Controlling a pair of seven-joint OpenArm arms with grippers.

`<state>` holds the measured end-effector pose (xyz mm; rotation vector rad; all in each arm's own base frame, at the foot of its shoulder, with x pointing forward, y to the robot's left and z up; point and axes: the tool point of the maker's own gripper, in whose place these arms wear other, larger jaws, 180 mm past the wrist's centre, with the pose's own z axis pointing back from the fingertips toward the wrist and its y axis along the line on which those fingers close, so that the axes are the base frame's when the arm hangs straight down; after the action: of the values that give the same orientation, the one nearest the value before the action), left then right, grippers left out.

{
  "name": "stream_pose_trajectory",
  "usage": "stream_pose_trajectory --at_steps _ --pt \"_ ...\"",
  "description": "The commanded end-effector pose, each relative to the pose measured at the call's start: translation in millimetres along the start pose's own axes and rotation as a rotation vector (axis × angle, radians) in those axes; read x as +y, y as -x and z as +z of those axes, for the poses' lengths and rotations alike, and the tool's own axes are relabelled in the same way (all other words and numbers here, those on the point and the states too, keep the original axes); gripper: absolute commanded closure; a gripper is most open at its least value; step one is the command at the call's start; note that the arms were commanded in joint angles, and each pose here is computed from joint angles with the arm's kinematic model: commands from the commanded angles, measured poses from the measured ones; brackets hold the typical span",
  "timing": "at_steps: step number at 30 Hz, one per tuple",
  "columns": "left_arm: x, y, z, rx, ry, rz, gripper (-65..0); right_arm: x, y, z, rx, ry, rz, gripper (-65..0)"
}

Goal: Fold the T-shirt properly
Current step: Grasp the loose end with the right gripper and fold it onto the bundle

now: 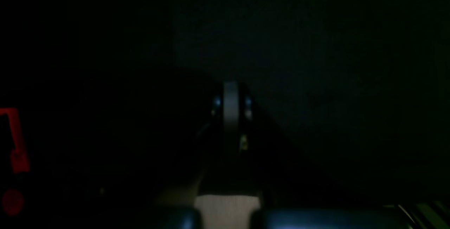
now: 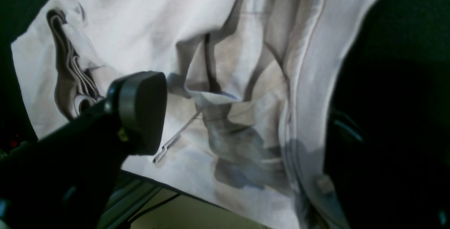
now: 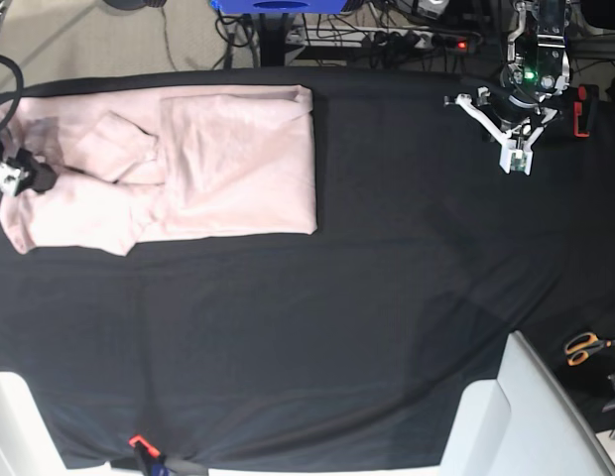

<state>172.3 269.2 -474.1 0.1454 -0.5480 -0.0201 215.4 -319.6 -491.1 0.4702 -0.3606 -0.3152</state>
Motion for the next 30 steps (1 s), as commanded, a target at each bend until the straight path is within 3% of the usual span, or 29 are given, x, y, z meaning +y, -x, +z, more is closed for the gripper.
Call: stream_pose_trajectory --at_steps 1,11,15,22,27,30 --pt "6 -5 1 -0.019 -0.011 -0.008 0.0 0 25 -9 0.098 0.019 0.004 -45.9" --pt "7 3 -1 0.001 -0.013 -0.003 0.0 1 14 -11 0.036 0.017 0.007 0.0" --pt "7 2 -1 -0.002 -0.013 -0.004 0.0 2 3 -8 0.016 0.031 0.039 -0.2" --pt "7 2 -1 -0.002 -0.013 -0.004 0.0 20 -32 5 -0.017 0.142 0.284 0.0" --pt "7 1 -1 -0.004 -0.013 -0.003 0.0 42 -30 6 -0.017 0.231 0.451 0.0" --pt "6 1 -1 -0.003 -0.012 -0.002 0.0 65 -24 4 -0.001 0.312 0.601 0.0"
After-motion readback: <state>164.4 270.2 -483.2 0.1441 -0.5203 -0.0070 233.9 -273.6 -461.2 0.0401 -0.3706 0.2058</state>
